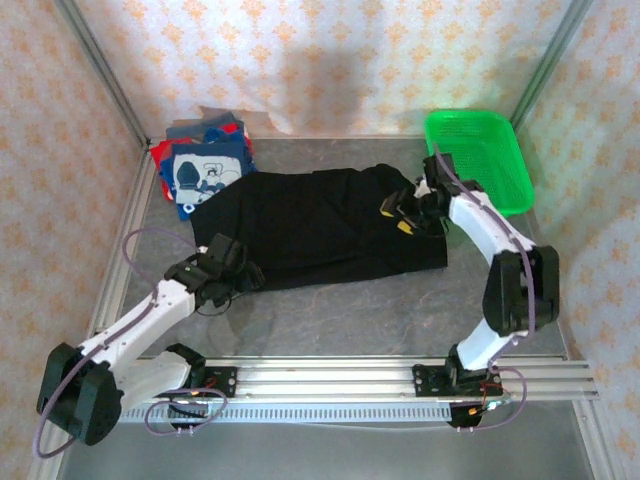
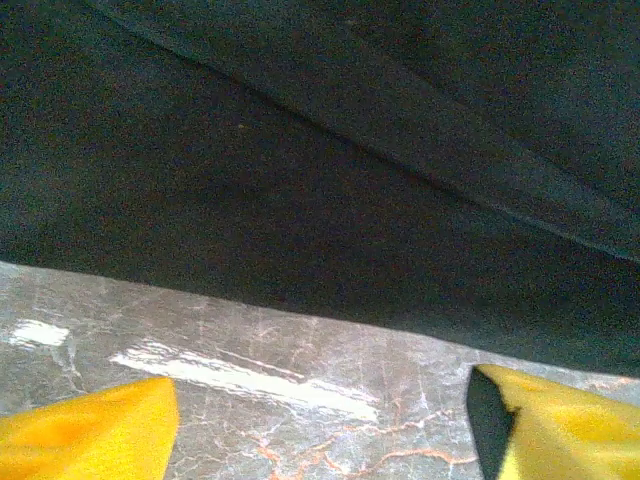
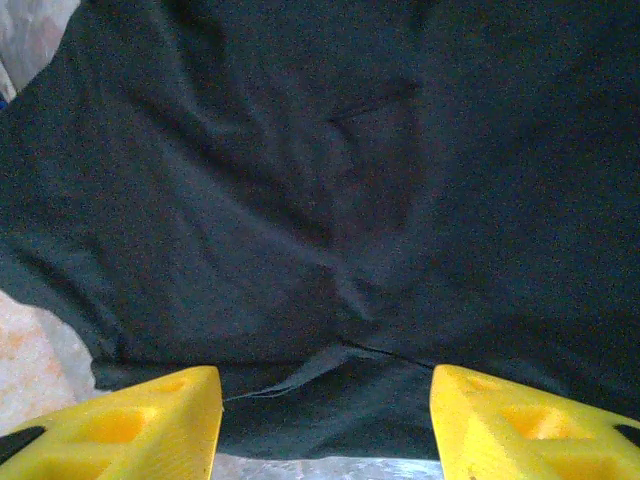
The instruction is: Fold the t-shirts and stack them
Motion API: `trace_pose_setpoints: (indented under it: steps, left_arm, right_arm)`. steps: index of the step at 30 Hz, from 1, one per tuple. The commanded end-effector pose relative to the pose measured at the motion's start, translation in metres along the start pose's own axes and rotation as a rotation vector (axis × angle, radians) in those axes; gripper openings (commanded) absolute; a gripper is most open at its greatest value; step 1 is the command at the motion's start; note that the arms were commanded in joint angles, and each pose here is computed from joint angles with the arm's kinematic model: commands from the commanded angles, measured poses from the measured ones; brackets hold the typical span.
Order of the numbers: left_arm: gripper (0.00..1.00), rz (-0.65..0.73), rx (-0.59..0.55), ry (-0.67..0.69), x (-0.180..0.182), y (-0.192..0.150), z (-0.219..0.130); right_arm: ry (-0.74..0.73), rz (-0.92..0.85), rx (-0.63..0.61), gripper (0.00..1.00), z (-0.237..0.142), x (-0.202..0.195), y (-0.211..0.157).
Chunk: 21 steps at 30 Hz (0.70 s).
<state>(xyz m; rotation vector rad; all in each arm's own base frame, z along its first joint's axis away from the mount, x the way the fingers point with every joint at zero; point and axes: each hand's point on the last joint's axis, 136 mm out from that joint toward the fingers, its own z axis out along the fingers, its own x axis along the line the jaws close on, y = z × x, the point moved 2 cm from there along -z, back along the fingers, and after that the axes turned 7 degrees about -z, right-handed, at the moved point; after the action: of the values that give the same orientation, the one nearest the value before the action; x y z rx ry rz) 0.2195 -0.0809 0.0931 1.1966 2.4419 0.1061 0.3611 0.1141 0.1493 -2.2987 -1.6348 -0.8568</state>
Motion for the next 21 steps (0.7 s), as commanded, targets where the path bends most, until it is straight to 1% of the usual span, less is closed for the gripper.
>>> trace_pose_setpoints:
  steps: [1,3,6,8,11,14,17,21]
  left_arm:
    - [0.73,-0.044,-0.032,0.008,-0.008,0.022,0.004]
    - [0.71,-0.052,-0.028,0.034,-0.010,0.029,0.013]
    - [0.69,-0.037,-0.044,0.053,-0.017,0.044,0.020]
    - [0.67,-0.030,-0.059,0.074,-0.018,0.053,0.025]
    - [0.63,-0.071,-0.086,0.142,0.000,0.065,0.032]
    - [0.61,-0.125,-0.113,0.184,0.019,0.074,0.040]
    - [0.60,-0.176,-0.127,0.178,0.029,0.084,0.045]
    - [0.61,-0.196,-0.138,0.138,0.023,0.096,0.051]
  right_arm:
    - [-0.138,0.070,-0.028,0.58,0.017,-0.052,-0.003]
    - [-0.139,0.110,-0.058,0.58,0.027,-0.065,0.000]
    - [-0.113,0.147,-0.079,0.58,0.042,-0.070,0.005]
    - [-0.133,0.164,-0.100,0.58,0.046,-0.076,0.008]
    - [-0.193,0.165,-0.113,0.58,0.047,-0.088,0.007]
    - [-0.248,0.171,-0.108,0.58,0.046,-0.100,0.001]
    - [-0.257,0.176,-0.098,0.58,0.049,-0.105,-0.005]
    - [-0.256,0.187,-0.091,0.58,0.051,-0.108,-0.010]
